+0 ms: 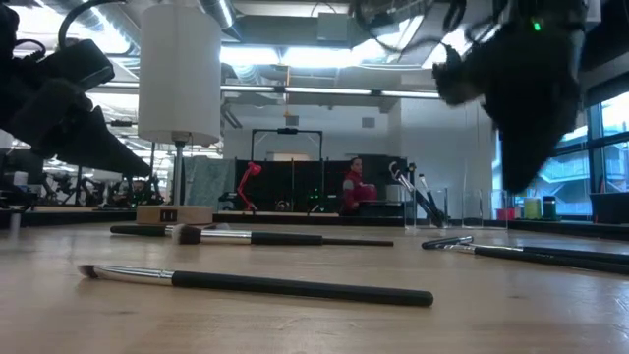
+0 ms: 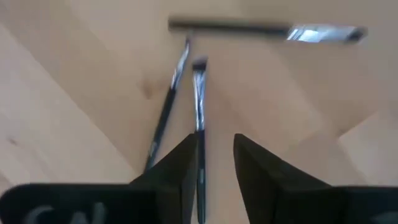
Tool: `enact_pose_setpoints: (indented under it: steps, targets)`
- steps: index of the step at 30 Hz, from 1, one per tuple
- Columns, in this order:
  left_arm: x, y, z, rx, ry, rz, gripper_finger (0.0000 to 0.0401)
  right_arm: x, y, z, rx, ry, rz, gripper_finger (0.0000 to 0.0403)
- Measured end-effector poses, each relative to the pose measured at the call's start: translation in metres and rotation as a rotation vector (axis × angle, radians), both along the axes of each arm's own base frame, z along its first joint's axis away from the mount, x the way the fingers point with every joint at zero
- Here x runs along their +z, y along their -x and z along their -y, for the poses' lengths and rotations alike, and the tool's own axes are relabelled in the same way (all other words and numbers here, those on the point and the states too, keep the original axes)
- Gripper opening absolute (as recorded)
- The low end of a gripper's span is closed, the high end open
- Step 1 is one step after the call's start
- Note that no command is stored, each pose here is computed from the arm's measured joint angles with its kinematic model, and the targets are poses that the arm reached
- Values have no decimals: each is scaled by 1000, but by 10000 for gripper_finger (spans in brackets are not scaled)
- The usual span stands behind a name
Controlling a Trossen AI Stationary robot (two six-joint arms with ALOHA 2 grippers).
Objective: Put items in baskets/containers
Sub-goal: Put the eyeshadow brush into the middle of the transparent organizer
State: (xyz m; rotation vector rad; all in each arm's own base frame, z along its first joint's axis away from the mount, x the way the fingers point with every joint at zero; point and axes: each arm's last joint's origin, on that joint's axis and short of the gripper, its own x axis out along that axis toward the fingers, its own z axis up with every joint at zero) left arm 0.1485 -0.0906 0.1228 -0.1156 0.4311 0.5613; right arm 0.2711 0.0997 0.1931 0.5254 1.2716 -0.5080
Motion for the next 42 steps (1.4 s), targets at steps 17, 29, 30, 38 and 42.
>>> enact_pose_setpoints:
  steps: [17,29,30,38,42]
  targets:
    - [1,0,-1,1,-95,-10,118,-17,-15,8,119,-36,-30,149]
    - [1,-1,1,-22,-44,-10,118,-34,-20,7,188,10,-78,149]
    - [1,-1,1,-22,-41,-10,118,-37,-20,7,192,13,-89,149]
    - [1,-1,1,-20,-18,-6,118,-47,-23,6,213,14,-127,146]
    - [1,-1,1,-20,-18,-6,118,-47,-22,9,202,14,-137,110]
